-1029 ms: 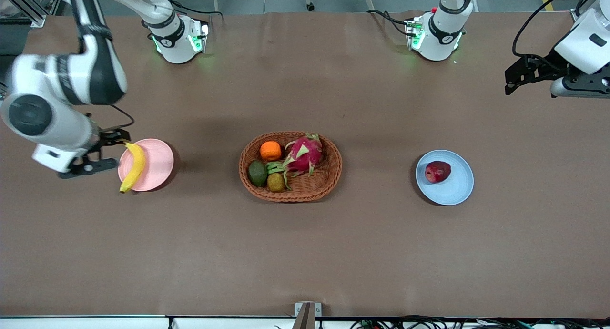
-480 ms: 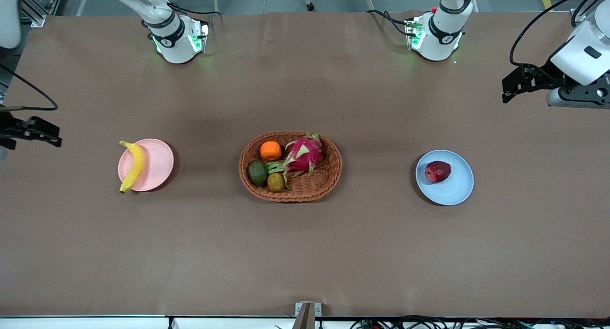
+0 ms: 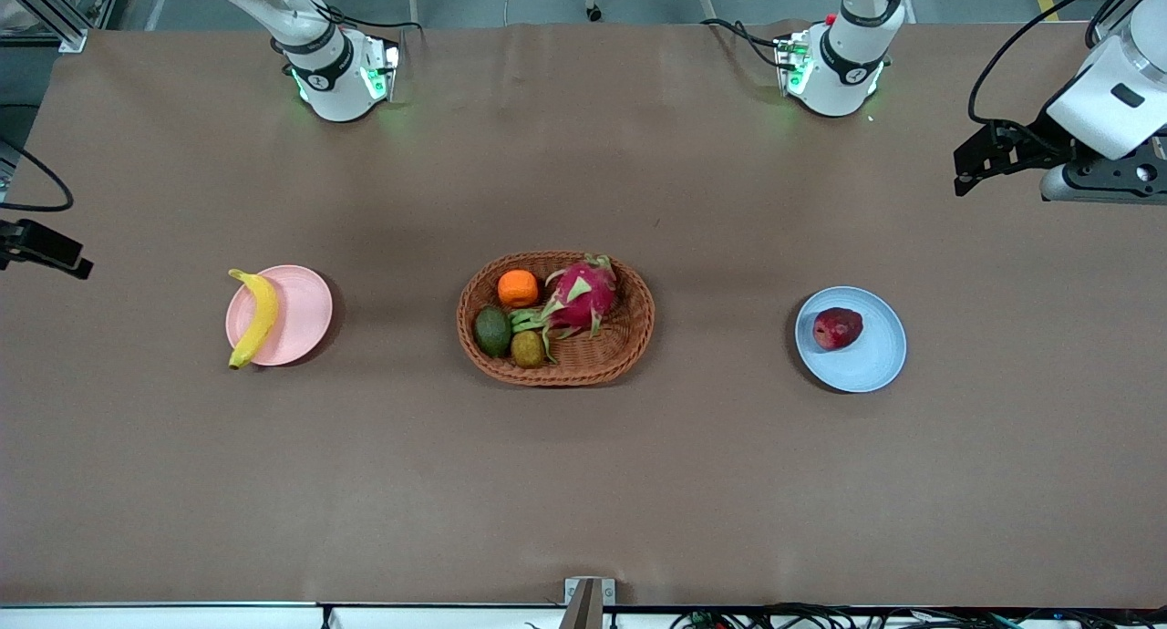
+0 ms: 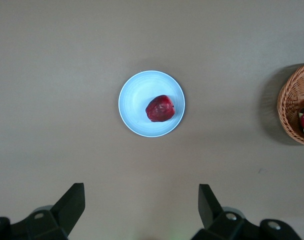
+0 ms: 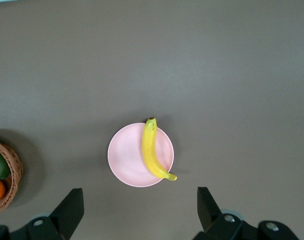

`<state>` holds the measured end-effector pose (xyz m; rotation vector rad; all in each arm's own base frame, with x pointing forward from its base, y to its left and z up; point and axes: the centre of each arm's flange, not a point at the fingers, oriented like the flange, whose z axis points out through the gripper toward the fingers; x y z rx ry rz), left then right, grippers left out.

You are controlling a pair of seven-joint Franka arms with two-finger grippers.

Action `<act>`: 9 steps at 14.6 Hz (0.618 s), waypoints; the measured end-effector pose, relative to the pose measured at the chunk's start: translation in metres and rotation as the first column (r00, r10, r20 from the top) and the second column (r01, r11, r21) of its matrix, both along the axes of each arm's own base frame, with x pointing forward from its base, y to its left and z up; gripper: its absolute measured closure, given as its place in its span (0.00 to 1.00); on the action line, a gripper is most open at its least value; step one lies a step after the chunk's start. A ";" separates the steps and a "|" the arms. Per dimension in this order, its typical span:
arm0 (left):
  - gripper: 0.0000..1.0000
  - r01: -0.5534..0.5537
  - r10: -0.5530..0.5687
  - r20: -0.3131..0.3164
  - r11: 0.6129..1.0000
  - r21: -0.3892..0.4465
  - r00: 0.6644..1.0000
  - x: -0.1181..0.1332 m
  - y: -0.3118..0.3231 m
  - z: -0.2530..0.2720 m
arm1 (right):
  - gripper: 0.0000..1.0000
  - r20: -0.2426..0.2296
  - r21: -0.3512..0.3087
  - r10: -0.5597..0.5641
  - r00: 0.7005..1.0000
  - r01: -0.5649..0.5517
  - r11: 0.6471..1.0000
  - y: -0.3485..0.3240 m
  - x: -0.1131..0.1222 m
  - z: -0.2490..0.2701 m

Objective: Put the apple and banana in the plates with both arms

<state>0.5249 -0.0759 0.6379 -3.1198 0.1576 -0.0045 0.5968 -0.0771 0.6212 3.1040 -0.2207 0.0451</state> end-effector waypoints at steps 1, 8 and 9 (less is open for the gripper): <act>0.00 0.000 0.000 0.001 1.000 0.000 1.000 0.000 0.000 0.001 | 0.00 0.023 -0.001 -0.010 1.000 0.010 1.000 -0.007 0.001 0.003; 0.00 -0.001 0.001 0.006 1.000 0.000 1.000 -0.002 0.000 0.003 | 0.00 0.045 0.006 0.030 0.999 -0.031 1.000 -0.004 -0.011 0.011; 0.00 -0.001 0.001 0.006 1.000 0.000 1.000 -0.002 0.000 0.004 | 0.00 0.044 0.007 0.031 0.999 -0.032 0.999 -0.004 -0.015 0.011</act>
